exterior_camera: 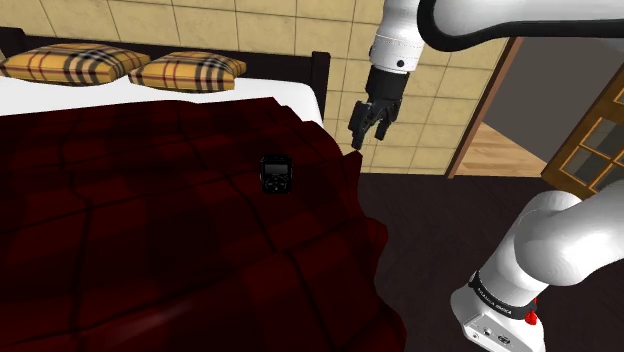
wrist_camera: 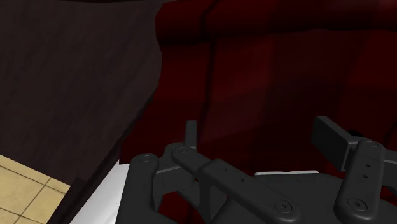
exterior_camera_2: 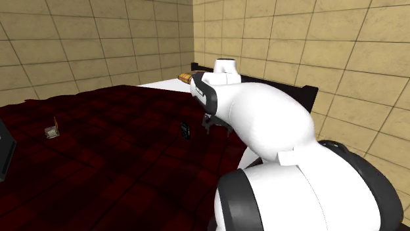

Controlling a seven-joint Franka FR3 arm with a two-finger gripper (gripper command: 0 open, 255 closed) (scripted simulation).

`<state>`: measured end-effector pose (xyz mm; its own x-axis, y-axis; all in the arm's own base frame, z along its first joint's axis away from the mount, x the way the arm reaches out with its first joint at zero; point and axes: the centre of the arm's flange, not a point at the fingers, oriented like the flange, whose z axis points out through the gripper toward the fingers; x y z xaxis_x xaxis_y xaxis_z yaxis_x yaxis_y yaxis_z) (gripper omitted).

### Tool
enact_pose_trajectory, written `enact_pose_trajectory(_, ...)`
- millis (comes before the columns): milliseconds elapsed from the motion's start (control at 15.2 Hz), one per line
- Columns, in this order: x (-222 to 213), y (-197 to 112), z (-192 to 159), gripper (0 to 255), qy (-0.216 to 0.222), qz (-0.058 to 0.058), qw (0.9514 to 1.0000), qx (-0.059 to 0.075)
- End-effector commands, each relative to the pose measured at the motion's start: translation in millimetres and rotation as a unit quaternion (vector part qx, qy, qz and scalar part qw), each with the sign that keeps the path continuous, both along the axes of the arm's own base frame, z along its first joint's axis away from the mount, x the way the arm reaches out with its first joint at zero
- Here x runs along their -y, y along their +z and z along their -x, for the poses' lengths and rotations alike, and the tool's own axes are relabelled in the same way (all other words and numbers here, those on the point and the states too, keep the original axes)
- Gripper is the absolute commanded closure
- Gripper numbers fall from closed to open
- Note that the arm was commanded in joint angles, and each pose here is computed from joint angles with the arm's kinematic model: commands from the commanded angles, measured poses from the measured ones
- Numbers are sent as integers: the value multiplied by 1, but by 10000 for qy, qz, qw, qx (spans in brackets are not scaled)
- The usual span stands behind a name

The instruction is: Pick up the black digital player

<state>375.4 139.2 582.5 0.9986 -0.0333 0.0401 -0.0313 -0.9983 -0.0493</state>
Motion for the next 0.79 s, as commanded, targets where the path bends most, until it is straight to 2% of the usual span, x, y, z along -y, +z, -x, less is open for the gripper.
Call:
enact_pose_trajectory(0,-28,1,-12,0,-110,33,9999,-26)
enact_pose_trajectory(726,-163,-2,-86,0,-657,254,9974,-155)
